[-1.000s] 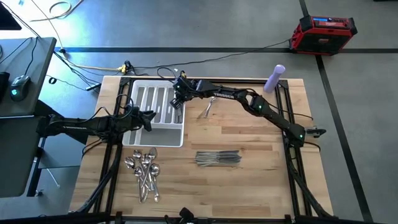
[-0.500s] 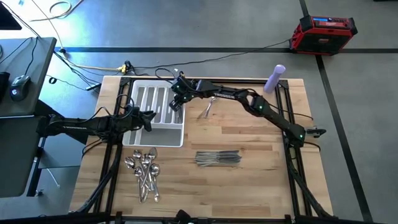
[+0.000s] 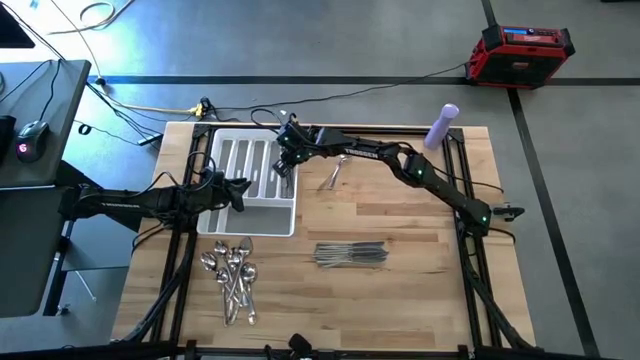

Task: Sort silverware
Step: Put the fork in the silverware tray

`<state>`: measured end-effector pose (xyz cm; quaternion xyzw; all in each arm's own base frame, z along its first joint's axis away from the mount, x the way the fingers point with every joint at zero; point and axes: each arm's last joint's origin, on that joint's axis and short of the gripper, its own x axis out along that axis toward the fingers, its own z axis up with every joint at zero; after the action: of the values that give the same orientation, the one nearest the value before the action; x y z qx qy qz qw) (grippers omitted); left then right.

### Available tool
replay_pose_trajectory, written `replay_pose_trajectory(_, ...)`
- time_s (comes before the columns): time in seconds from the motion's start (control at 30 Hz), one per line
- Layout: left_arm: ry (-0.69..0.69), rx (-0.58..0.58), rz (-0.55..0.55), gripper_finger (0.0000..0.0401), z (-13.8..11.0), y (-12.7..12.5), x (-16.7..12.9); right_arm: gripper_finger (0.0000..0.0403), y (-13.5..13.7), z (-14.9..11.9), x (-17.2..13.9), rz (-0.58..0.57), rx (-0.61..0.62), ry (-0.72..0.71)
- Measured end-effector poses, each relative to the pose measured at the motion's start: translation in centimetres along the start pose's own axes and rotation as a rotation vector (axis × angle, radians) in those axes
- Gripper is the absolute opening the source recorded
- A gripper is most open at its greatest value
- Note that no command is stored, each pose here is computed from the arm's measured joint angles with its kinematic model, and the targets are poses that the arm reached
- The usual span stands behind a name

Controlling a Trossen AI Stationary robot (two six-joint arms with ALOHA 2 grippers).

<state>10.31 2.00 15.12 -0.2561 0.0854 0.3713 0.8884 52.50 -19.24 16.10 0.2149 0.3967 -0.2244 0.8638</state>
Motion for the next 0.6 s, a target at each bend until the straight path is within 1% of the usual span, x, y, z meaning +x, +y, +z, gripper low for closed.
replay_pose_trajectory(0.07,0.0,0.0,0.0,0.0097,0.0,0.0,0.0,0.0095,-0.4,0.0,0.4,-0.004,0.037,-0.003)
replay_pose_trajectory(0.17,-0.001,-0.001,-0.001,0.0097,0.0,0.0,0.0,0.013,-0.9,0.0,1.0,0.058,0.083,-0.004)
replay_pose_trajectory(0.3,-0.002,-0.003,-0.002,0.0097,0.0,0.0,0.0,0.0153,-1.4,0.2,1.9,0.124,0.142,-0.021)
replay_pose_trajectory(0.47,-0.003,-0.003,-0.002,0.0097,0.0,0.0,0.0,0.0149,-1.4,0.3,2.0,0.15,0.166,-0.027)
replay_pose_trajectory(0.6,-0.002,-0.003,-0.002,0.0097,0.0,0.0,0.0,0.0121,-1.4,0.2,2.1,0.125,0.156,-0.032)
